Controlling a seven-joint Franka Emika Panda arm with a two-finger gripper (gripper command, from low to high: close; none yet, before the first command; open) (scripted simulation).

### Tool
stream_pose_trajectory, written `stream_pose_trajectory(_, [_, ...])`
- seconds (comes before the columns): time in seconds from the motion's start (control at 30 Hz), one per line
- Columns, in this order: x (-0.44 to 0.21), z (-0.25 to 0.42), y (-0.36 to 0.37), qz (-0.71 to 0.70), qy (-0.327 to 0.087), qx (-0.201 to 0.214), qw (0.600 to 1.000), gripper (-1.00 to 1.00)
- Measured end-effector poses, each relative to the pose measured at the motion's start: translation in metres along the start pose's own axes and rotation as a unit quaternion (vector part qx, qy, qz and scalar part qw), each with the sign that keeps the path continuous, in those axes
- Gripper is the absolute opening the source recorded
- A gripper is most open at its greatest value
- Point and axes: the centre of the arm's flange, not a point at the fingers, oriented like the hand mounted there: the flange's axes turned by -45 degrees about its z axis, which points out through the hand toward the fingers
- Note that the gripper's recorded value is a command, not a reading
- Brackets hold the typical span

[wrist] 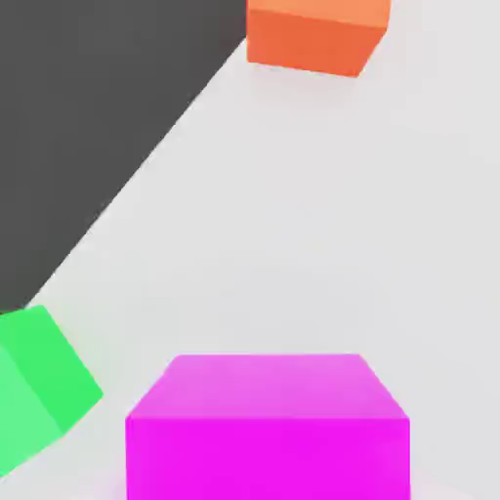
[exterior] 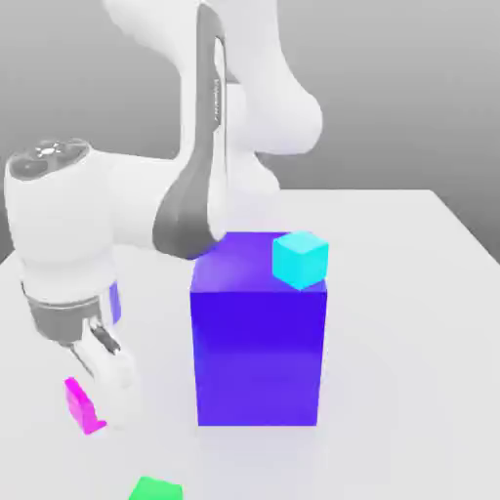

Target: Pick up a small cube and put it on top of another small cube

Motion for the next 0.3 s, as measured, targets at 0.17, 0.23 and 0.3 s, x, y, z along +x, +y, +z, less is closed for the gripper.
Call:
stream_pose_trajectory(0.17, [0.004,0.042,-0.039,-0.073,0.000,0.001,0.997,-1.00])
stream_pose_trajectory(0.23, [0.004,0.052,-0.039,-0.074,0.000,0.001,0.997,1.00])
stream_pose_trajectory(0.3, [0.004,0.052,-0.039,-0.074,0.000,0.001,0.997,1.00])
